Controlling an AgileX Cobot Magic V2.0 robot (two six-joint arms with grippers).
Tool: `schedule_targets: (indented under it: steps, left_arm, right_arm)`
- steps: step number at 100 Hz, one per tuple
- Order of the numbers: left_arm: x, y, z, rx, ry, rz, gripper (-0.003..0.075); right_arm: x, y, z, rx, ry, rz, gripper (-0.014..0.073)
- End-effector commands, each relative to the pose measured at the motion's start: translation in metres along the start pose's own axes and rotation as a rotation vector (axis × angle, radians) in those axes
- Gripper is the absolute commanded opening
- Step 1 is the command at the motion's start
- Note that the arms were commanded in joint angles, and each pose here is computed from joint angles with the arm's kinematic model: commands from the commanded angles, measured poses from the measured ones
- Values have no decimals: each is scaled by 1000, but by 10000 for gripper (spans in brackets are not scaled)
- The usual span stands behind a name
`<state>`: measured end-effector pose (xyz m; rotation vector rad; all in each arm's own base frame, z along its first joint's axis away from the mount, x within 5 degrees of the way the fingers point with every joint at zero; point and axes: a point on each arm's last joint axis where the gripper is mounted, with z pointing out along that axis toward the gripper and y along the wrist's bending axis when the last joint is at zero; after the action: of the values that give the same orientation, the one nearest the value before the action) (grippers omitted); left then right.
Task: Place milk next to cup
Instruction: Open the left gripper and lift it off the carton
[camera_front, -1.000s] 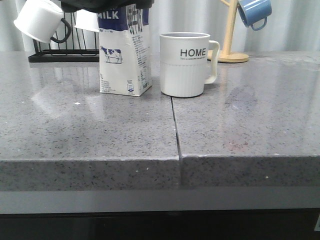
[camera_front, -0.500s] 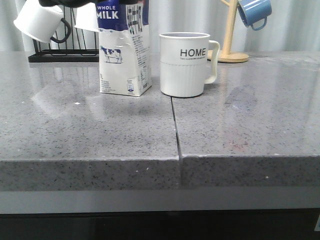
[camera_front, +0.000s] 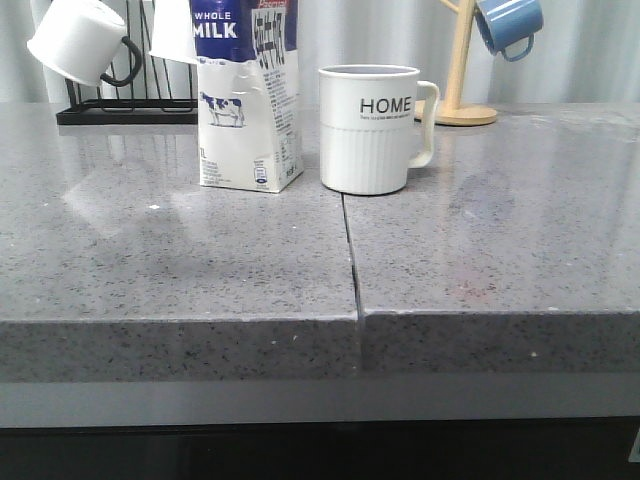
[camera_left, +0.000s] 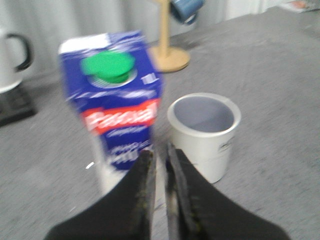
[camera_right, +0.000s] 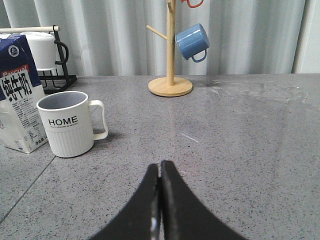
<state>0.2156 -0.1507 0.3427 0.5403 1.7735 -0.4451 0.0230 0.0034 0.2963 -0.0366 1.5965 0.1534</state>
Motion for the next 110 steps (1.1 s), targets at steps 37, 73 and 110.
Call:
schedule_targets:
  steps: [37, 73, 110]
  left_arm:
    - [7, 65, -102, -368, -102, -121, -20]
    - [57, 60, -157, -530, -221, -190, -20]
    - [110, 42, -175, -538, -263, -178, -21]
  right_arm:
    - [-13, 0, -1, 4, -85, -12, -67]
    - [-13, 0, -1, 4, -85, -12, -67]
    - [-13, 0, -1, 4, -85, -12, -67]
